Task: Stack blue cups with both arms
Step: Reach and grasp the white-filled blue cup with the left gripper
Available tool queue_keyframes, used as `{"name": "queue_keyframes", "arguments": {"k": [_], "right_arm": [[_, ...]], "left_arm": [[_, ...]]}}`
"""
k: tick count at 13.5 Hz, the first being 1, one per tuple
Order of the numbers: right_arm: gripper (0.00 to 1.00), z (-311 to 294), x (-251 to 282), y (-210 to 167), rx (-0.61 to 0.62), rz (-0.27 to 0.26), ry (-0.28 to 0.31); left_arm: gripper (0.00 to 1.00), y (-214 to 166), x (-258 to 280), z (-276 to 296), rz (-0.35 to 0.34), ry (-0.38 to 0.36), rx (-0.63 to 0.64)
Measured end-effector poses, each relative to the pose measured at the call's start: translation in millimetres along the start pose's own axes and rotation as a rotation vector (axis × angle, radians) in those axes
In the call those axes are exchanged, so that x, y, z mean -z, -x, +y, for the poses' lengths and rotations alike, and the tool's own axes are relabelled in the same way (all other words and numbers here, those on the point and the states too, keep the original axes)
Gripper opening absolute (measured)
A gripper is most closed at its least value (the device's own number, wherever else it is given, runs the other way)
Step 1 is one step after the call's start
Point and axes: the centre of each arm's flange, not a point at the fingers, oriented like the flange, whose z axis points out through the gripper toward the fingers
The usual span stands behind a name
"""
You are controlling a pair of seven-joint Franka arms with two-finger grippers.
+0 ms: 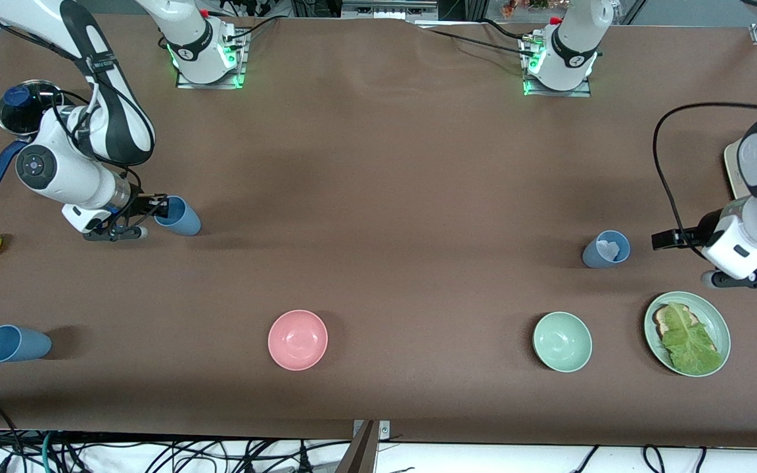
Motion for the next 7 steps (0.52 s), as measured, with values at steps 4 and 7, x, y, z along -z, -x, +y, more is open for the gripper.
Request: {"name": "queue_keyframes", "arguments": {"k": [4,7], "right_arm": [[0.15,0.0,0.0,0.0,0.0,0.0,0.0],[0.12,0.0,0.0,0.0,0.0,0.0,0.0]], "left_arm": [[1.0,-12.7,-45.0,-10.4,-0.021,0.012,0.02],[1.0,-10.5,-85.9,2.0,-0.009,0.023,0.004]]}}
